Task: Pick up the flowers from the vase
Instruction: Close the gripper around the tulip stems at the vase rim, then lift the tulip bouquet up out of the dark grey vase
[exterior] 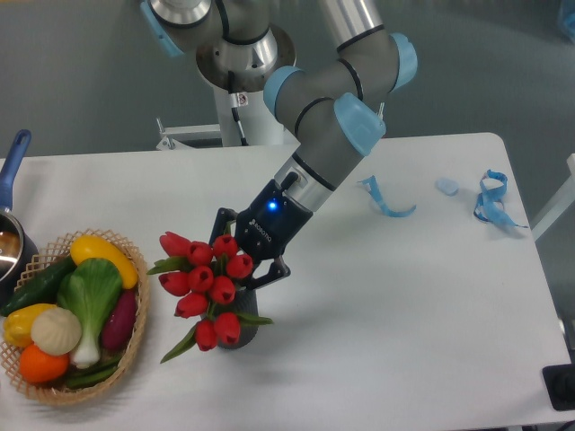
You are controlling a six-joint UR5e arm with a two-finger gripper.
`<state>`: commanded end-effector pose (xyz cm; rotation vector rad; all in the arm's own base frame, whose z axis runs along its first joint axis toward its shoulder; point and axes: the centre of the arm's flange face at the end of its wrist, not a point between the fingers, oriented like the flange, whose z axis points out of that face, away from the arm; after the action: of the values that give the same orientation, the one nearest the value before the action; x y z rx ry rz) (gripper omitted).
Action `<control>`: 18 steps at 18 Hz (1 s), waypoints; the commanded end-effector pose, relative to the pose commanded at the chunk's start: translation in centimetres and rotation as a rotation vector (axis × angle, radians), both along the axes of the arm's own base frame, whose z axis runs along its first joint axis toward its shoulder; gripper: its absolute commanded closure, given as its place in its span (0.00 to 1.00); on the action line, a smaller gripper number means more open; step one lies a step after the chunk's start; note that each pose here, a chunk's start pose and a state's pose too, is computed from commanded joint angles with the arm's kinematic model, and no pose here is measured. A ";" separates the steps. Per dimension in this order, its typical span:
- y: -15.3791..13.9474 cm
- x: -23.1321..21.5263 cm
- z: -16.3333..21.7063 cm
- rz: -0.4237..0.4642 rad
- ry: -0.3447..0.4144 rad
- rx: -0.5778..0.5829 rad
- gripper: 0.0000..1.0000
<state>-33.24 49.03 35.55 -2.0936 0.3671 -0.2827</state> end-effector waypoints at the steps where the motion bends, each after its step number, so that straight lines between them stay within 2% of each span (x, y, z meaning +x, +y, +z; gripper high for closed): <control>1: -0.1 0.1 0.6 0.007 -0.002 0.001 0.62; 6: -0.6 0.7 4.7 0.054 -0.013 0.018 0.61; 13: -0.4 0.3 10.7 0.074 -0.038 0.105 0.61; 18: -0.6 -0.8 14.9 0.106 -0.017 0.143 0.61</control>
<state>-34.00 48.41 50.49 -1.9617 0.2577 -0.2055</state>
